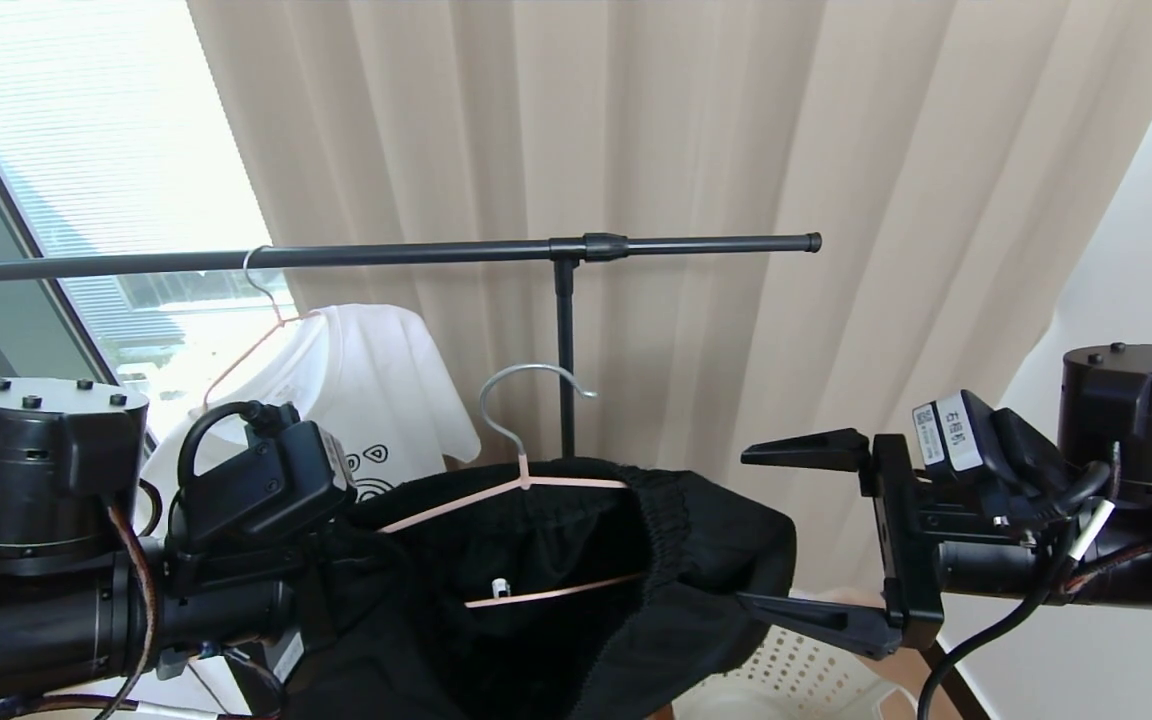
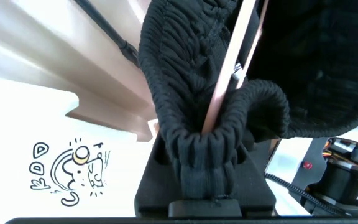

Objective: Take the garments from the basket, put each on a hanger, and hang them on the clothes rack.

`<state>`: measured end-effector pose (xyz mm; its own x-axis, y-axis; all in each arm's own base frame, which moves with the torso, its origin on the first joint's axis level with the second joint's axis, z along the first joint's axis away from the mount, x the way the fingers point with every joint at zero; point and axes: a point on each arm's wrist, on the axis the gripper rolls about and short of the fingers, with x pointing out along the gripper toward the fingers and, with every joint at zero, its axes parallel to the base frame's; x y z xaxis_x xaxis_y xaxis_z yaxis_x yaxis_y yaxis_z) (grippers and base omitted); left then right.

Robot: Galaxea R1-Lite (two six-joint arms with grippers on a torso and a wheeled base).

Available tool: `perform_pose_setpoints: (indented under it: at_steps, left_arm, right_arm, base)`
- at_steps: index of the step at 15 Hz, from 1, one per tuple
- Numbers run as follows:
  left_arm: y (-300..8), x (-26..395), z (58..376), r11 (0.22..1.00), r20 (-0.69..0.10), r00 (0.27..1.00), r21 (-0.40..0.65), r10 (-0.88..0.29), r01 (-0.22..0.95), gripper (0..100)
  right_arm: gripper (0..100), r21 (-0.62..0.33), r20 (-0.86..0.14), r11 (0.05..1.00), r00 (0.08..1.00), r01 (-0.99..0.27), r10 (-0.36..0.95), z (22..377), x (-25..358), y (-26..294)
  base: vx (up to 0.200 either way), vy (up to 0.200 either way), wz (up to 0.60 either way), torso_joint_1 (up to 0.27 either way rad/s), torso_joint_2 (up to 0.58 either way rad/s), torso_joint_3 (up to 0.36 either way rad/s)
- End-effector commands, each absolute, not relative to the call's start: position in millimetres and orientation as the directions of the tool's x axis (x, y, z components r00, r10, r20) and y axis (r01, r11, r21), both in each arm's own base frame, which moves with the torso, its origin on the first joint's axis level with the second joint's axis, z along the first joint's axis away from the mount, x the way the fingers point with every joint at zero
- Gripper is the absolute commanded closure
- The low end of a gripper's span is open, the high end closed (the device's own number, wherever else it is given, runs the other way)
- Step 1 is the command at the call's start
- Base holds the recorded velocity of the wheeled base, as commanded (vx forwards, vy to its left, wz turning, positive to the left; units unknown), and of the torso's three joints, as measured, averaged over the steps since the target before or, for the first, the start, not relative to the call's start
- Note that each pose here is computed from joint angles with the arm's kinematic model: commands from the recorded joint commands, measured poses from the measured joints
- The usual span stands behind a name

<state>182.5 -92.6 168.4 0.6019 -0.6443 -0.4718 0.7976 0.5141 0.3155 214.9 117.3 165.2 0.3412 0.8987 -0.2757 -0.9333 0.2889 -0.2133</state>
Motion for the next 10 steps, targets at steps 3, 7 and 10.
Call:
perform_pose_setpoints:
  at_steps: [3,7,10]
  left_arm:
    - [-87,174,167,0.528,-0.461,0.613,0.315,-0.641,0.789,100]
    - [-78,166,170,0.556,-0.438,0.641,0.323,-0.630,0.766,100]
    - [-74,158,171,0.579,-0.423,0.650,0.300,-0.632,0.758,100]
  right_arm:
    - [0,-0.215,-0.270,0.294,0.346,-0.931,0.898,167,215,116]
    - [0,-0.190,-0.234,0.252,0.293,-0.949,0.927,168,218,100]
    - [0,-0.176,-0.251,0.240,0.279,-0.955,0.927,159,224,99]
  base:
    - [0.000,0.000,0.00,0.000,0.00,0.000]
    - [0.000,0.000,0.00,0.000,0.00,0.000]
    - [0.000,0.000,0.00,0.000,0.00,0.000]
